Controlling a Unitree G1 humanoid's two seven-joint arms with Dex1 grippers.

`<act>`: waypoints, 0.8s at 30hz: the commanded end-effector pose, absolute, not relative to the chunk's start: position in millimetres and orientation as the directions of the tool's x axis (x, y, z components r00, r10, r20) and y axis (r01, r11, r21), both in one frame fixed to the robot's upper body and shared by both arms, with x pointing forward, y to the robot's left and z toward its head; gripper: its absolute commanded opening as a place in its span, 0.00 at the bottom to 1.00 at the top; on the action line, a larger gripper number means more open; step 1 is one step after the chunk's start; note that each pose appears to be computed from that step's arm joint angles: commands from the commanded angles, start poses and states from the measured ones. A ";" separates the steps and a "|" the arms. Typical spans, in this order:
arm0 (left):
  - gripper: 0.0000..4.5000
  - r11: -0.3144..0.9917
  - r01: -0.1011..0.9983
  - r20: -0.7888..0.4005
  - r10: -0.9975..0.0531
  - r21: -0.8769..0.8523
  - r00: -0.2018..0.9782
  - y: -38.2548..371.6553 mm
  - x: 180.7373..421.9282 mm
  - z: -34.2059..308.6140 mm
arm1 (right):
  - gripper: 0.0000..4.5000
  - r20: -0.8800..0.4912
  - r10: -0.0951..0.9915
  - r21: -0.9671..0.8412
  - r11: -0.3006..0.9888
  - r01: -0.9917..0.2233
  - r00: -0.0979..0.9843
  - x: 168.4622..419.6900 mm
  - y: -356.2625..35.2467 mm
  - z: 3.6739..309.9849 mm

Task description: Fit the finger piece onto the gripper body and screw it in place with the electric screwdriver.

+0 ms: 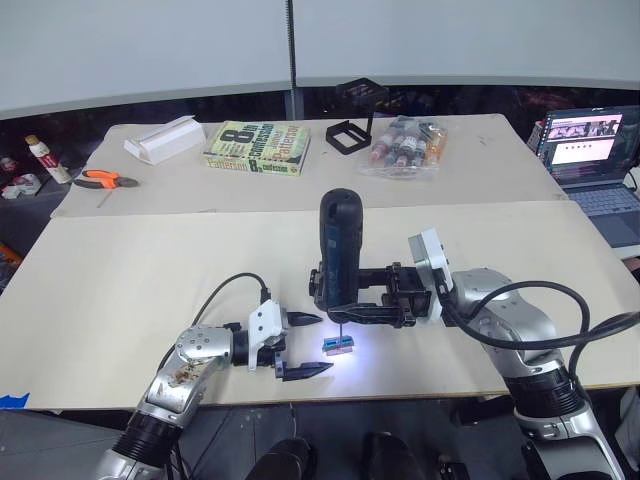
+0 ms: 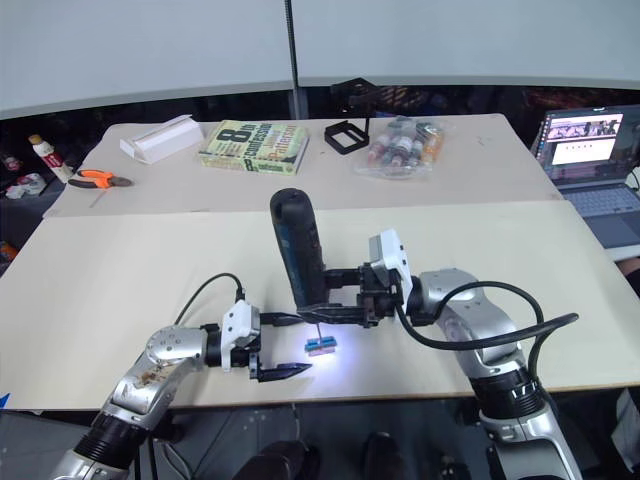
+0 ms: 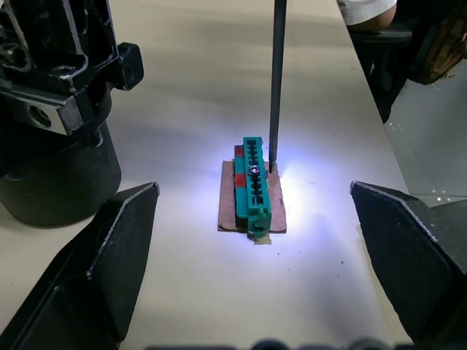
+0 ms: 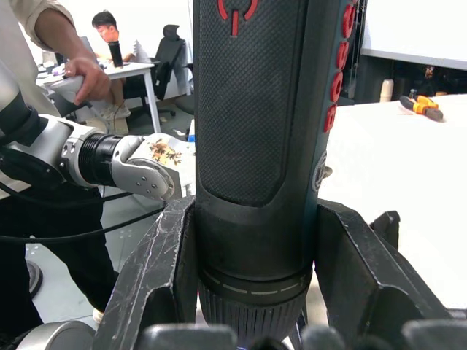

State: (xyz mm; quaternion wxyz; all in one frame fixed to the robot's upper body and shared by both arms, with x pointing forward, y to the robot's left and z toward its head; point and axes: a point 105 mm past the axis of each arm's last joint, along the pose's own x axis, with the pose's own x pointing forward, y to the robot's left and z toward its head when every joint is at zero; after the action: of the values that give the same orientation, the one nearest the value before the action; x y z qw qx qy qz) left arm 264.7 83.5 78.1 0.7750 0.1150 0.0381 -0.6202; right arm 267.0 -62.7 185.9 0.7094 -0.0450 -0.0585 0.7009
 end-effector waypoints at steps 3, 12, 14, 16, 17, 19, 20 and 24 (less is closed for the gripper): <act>0.99 0.196 0.967 -0.191 -0.955 0.160 0.225 81.0 265.0 82.0 | 0.41 0.054 0.998 -0.174 -0.011 -0.985 -0.021 260.5 -65.5 198.2; 0.99 0.197 0.968 -0.190 -0.956 0.158 0.226 80.8 264.6 81.7 | 0.41 0.139 0.990 -0.248 0.024 -0.969 -0.011 263.2 -65.7 217.8; 0.99 0.197 0.967 -0.189 -0.956 0.159 0.226 80.6 264.6 81.9 | 0.41 0.132 0.991 -0.255 0.034 -0.966 0.000 265.7 -64.6 216.0; 0.99 0.197 0.967 -0.189 -0.956 0.161 0.226 80.5 264.6 82.0 | 0.41 0.124 0.992 -0.260 0.035 -0.965 0.003 266.6 -63.8 214.1; 0.99 0.197 0.967 -0.189 -0.956 0.160 0.226 80.6 264.5 81.9 | 0.41 0.122 0.993 -0.261 0.034 -0.965 0.002 266.5 -63.4 213.5; 0.99 0.197 0.967 -0.191 -0.955 0.159 0.226 80.7 264.2 81.7 | 0.41 0.120 0.993 -0.262 0.033 -0.965 0.001 266.4 -62.6 212.5; 0.99 0.196 0.968 -0.192 -0.955 0.159 0.225 80.7 264.0 81.5 | 0.41 0.119 0.993 -0.262 0.032 -0.964 0.001 266.4 -62.2 212.0; 0.99 0.194 0.968 -0.195 -0.955 0.158 0.223 80.5 263.6 81.4 | 0.41 0.114 0.993 -0.262 0.028 -0.965 -0.002 265.7 -60.7 210.0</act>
State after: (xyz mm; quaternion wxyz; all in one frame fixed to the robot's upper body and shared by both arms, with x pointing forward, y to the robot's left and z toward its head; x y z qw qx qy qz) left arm 265.3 83.6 76.2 0.7762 0.1147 0.0408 -0.6186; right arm 270.1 -62.4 193.1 0.7148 -0.0373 -0.0913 0.6923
